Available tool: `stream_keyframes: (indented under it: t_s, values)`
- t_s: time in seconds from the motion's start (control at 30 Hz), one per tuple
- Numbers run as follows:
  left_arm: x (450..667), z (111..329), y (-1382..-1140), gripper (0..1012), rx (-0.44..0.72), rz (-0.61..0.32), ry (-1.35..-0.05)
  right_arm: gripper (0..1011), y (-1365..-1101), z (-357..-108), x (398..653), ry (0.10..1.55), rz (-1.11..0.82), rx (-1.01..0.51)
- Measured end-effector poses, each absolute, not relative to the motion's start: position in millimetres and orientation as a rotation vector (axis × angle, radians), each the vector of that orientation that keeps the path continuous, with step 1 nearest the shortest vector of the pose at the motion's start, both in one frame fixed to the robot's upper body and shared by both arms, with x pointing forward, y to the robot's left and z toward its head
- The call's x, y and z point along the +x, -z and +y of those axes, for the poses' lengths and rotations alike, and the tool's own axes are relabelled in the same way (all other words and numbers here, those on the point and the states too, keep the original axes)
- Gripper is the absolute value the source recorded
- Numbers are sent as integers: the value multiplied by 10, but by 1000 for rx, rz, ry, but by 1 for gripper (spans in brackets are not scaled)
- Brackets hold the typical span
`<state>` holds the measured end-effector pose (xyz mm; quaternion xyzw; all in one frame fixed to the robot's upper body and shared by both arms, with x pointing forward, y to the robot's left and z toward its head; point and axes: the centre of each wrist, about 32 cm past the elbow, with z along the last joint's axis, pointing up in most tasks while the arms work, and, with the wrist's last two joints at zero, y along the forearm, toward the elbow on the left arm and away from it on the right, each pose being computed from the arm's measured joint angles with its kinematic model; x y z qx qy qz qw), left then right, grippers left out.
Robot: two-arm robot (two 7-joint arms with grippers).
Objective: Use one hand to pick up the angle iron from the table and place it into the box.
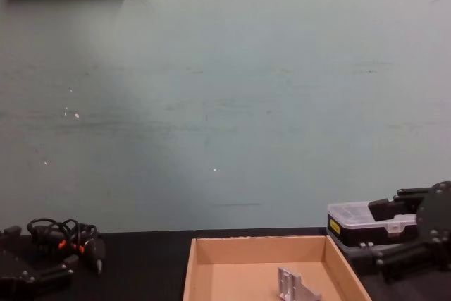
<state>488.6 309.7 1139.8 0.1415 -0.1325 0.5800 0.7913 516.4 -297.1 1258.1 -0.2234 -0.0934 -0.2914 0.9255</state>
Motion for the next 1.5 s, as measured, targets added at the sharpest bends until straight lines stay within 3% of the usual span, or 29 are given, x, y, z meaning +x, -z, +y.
stream_keyframes:
  t_s: [0.23, 0.57, 1.5]
  values:
    - [4886, 3097, -11398, 1000, 304, -285, -1248, 1000, -12783, -2963, 5020, 423, -251, -524]
    - [4886, 3097, -11398, 1000, 304, -285, -1248, 1000, -12807, -2810, 4974, 189, -271, -627]
    - [4886, 3097, -11398, 1000, 304, -285, -1248, 1000, -12368, -2487, 5090, 3, -212, -741]
